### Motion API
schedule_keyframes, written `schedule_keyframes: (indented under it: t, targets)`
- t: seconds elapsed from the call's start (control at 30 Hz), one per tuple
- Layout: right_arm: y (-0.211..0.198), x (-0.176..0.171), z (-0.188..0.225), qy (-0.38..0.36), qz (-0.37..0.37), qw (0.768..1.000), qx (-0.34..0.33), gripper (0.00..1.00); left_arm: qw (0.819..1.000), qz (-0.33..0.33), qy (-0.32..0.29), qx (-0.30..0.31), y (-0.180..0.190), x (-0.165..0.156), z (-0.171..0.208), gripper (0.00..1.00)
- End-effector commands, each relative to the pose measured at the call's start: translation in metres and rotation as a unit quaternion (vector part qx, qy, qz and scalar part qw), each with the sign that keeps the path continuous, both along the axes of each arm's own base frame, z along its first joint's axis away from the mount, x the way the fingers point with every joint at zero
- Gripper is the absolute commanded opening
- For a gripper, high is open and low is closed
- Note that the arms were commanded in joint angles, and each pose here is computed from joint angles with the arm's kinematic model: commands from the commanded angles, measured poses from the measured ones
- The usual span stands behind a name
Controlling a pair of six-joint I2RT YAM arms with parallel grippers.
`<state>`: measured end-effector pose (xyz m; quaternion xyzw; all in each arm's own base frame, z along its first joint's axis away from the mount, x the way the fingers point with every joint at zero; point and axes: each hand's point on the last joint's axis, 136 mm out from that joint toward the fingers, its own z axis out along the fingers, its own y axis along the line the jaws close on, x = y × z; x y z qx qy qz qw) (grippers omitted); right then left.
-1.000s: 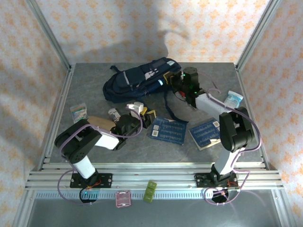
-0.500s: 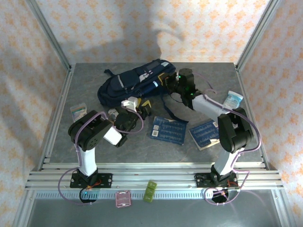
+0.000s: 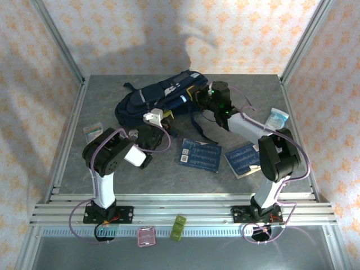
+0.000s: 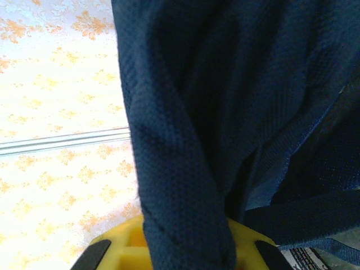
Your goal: Pack the student bag
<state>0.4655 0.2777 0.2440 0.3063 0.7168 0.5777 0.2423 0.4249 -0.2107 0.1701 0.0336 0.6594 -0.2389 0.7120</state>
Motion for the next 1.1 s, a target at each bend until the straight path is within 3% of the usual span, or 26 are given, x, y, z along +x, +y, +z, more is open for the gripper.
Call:
schedule_keyframes:
  t: [0.0, 0.23, 0.3, 0.33, 0.7, 0.83, 0.97, 1.07]
  targets:
    - [0.011, -0.013, 0.058, -0.077, 0.029, 0.995, 0.048, 0.00, 1.000, 0.013, -0.008, -0.013, 0.008, 0.001, 0.006, 0.00]
    - [0.010, -0.013, 0.060, -0.080, 0.025, 0.996, 0.043, 0.00, 0.999, 0.021, 0.006, -0.042, 0.021, -0.014, 0.004, 0.00]
    - [0.010, -0.013, 0.062, -0.082, 0.025, 0.995, 0.044, 0.00, 0.999, 0.015, 0.019, -0.042, 0.019, -0.017, 0.002, 0.35]
    - [0.009, -0.014, 0.062, -0.082, 0.025, 0.995, 0.044, 0.00, 0.999, 0.013, 0.023, -0.040, 0.018, -0.018, 0.000, 0.39]
    - [0.017, -0.017, 0.069, -0.086, 0.038, 0.994, 0.052, 0.00, 0.999, 0.020, 0.018, -0.020, 0.011, -0.003, 0.002, 0.50]
    - [0.020, -0.020, 0.070, -0.087, 0.044, 0.994, 0.054, 0.00, 0.999, 0.025, 0.017, -0.017, 0.006, 0.009, 0.006, 0.45]
    - [0.019, -0.021, 0.071, -0.089, 0.043, 0.994, 0.054, 0.00, 0.999, 0.030, 0.021, -0.024, 0.010, 0.013, 0.005, 0.16]
    - [0.018, -0.021, 0.068, -0.090, 0.040, 0.994, 0.047, 0.00, 0.999, 0.029, 0.024, -0.032, 0.014, 0.008, 0.005, 0.00]
